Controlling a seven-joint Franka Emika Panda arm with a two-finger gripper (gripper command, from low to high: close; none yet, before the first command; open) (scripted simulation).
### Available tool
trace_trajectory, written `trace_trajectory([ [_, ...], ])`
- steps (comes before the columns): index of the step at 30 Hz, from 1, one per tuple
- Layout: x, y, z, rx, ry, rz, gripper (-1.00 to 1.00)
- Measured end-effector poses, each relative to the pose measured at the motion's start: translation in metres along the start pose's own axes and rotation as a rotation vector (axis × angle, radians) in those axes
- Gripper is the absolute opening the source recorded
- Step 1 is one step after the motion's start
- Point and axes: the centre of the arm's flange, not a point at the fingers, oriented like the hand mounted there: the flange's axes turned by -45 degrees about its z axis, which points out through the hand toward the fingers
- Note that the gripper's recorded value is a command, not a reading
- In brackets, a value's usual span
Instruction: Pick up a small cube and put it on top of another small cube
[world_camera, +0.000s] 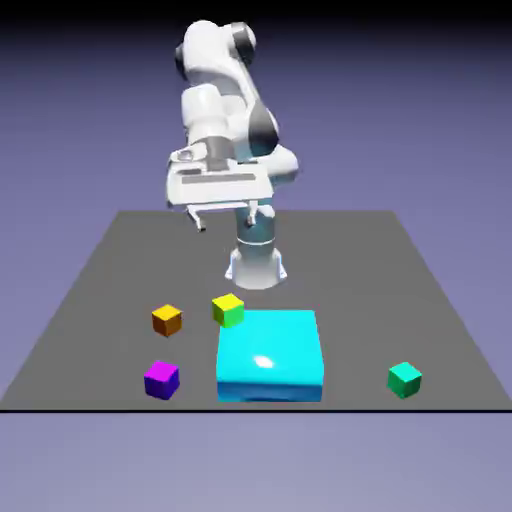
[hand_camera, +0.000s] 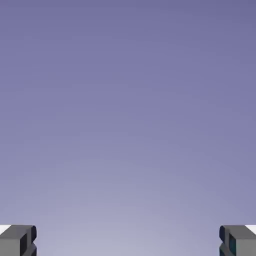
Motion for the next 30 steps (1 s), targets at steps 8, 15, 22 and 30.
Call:
trace_trajectory([
  [8,-0.023,0.038,0.030,0.081,-0.042,-0.106,0.00],
  [15,-0.052,0.067,0.065,0.154,-0.095,-0.205,0.00],
  [22,-0.090,0.092,0.103,0.231,-0.162,-0.313,0.00],
  [30,-0.141,0.115,0.145,0.325,-0.254,-0.448,0.00],
])
